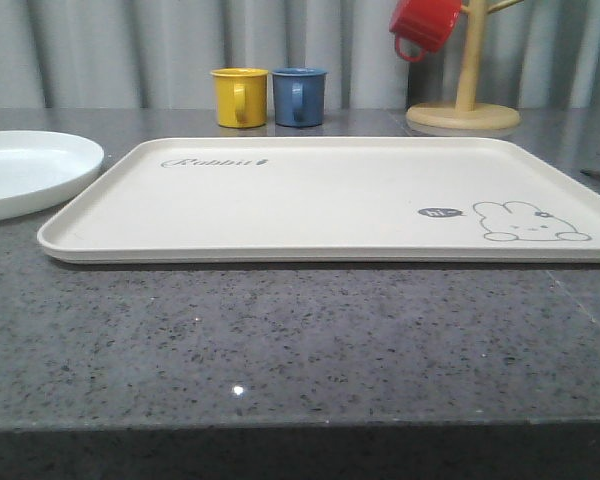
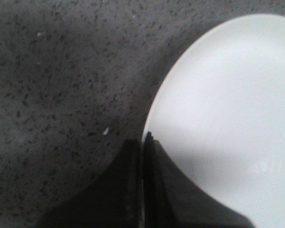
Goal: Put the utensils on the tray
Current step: 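Grasp the white plate rim with the left gripper and lift it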
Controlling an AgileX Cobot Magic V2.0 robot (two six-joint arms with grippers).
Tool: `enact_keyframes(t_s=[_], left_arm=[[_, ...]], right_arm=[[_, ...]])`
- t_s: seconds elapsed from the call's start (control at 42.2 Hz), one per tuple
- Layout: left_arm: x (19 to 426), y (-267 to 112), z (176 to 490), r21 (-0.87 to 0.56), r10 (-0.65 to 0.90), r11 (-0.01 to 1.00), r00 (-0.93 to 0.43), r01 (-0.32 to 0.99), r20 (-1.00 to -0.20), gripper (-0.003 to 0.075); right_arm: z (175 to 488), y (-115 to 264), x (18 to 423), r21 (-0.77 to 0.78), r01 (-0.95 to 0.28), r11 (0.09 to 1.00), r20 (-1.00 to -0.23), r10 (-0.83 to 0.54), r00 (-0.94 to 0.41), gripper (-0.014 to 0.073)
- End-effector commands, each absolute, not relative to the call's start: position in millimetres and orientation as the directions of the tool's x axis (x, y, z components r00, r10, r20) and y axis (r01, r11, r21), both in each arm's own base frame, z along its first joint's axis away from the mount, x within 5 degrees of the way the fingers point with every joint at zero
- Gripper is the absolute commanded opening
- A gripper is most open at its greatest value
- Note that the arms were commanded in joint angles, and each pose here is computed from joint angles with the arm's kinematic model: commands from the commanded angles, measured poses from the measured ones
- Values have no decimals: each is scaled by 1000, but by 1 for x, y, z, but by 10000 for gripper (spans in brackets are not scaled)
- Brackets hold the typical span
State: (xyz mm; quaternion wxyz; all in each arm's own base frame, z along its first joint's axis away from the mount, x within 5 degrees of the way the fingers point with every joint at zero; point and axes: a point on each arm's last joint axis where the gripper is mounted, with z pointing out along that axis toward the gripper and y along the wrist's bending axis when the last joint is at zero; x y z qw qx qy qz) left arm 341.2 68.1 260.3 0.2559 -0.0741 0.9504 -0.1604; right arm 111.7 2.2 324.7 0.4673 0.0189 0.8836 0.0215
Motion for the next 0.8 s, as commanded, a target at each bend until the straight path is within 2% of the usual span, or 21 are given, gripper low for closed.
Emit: enact_keyframes(t_s=[0.0,0.189,0.355,0.568,0.781], left_arm=[[347,58,303,-428,-269,904,-794,-12,-546,-20],[353,17,335,-459,-151,872,-798,170,-583,-20],[354,-32,340,-435,-21,844,-791,314,-611,-20],[353,-94,326,-416,122,796,-790,440,-601,-20],[357,-123,302,-384,226,782,-797,492,-561,-20]], right_arm=[[339,2,115,51,7,999,-871,48,-489,442],[339,2,116,51,7,999,-871,48,-488,442],[339,2,116,51,7,999,-871,48,-488,442],[339,2,116,51,7,999,-871,48,-488,442],[339,2,116,51,7,999,-871,48,-488,442]])
